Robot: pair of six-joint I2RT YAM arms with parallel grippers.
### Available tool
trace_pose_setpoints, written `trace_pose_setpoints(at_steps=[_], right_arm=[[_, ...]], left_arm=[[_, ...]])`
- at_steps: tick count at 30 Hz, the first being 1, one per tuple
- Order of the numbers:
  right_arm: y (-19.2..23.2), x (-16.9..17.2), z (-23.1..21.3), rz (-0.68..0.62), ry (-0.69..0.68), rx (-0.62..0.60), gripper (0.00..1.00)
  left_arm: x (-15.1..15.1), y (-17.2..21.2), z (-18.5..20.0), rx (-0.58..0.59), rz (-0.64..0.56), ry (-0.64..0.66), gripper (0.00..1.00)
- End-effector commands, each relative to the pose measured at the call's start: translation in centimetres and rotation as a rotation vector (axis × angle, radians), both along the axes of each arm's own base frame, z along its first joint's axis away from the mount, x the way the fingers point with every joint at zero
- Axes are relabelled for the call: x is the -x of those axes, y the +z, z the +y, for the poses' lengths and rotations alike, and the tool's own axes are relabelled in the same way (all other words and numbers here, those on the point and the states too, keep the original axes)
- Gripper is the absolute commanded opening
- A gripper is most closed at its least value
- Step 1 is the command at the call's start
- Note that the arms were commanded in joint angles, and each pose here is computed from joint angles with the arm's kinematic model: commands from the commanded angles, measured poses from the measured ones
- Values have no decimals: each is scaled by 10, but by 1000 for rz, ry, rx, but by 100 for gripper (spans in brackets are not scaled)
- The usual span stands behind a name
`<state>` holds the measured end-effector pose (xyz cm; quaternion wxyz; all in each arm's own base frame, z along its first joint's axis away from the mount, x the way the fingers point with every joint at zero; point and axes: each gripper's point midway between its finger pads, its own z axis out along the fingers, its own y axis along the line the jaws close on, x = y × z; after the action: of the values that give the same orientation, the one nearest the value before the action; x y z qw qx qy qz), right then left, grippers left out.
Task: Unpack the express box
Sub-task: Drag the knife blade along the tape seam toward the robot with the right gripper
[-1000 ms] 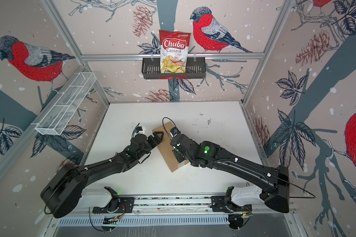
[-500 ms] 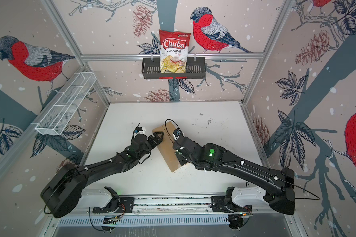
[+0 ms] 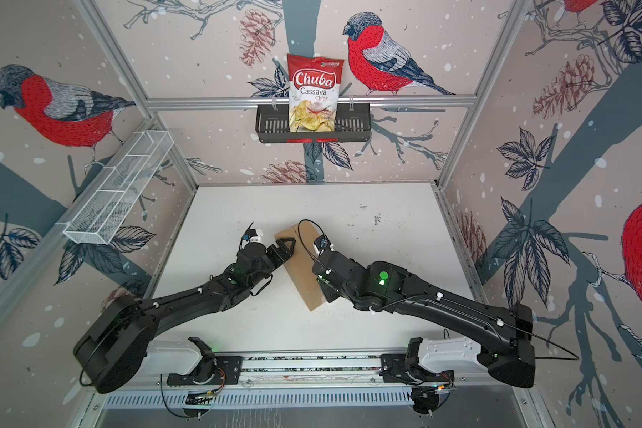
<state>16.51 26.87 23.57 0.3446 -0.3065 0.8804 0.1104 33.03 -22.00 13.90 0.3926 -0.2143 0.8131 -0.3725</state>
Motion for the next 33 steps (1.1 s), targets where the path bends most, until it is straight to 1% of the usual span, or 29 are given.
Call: trace_pose_setpoints(at_steps=[1, 33], right_arm=[[-3, 3, -7, 9, -21, 14, 0], [-3, 31, -23, 43, -46, 16, 0]], left_arm=[[4, -14, 6, -45, 45, 13, 93], [5, -17, 14, -78, 53, 56, 93]])
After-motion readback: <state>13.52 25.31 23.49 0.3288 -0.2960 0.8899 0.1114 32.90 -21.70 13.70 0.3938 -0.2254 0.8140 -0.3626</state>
